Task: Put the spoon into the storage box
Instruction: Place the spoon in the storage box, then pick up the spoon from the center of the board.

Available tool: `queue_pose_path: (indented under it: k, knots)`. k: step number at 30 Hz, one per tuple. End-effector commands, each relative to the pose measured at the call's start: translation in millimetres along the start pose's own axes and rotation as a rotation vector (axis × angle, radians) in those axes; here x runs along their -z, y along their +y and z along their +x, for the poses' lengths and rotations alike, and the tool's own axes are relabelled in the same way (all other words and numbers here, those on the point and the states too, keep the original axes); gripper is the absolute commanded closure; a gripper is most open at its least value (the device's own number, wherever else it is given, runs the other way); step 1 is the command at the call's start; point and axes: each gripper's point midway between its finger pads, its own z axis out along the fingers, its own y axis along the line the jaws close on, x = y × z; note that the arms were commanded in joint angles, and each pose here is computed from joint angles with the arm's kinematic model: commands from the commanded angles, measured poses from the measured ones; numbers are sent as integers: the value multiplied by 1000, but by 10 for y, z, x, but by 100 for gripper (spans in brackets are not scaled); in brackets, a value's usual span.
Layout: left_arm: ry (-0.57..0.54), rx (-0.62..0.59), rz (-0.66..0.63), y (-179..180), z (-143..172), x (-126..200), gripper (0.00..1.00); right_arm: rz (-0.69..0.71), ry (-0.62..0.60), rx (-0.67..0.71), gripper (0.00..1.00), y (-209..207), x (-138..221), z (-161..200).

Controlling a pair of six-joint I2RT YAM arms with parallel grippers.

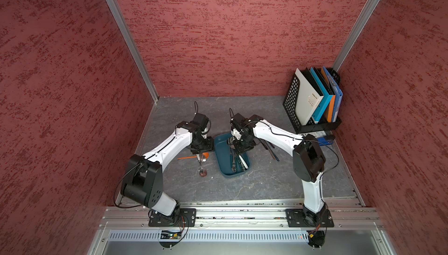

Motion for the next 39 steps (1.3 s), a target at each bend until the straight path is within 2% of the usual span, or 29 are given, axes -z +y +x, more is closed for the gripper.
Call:
queue_pose_path:
  k: [1,6,10,16,21,27,39]
  knots:
    - [16,-17,-22,-81,-27,-26,31,27,-108,62,57,-34,299,-114]
    - [65,-43,-56,-143,-11,-172,31,145,-180,140,56,-309,536,-198]
    - [92,-63,-72,-185,-16,-272,31,182,-180,102,56,-750,586,-213]
    - [115,-87,-82,-240,-56,-384,32,216,-115,26,57,-1315,388,-87]
    - [117,-117,-92,-280,-117,-443,33,197,-94,-67,61,-1624,193,31]
    - [127,-138,-102,-304,-175,-521,33,136,-95,-66,68,-1647,40,-10]
    - [114,-153,-93,-408,-350,-550,34,39,-130,-7,68,-1505,-95,-363]
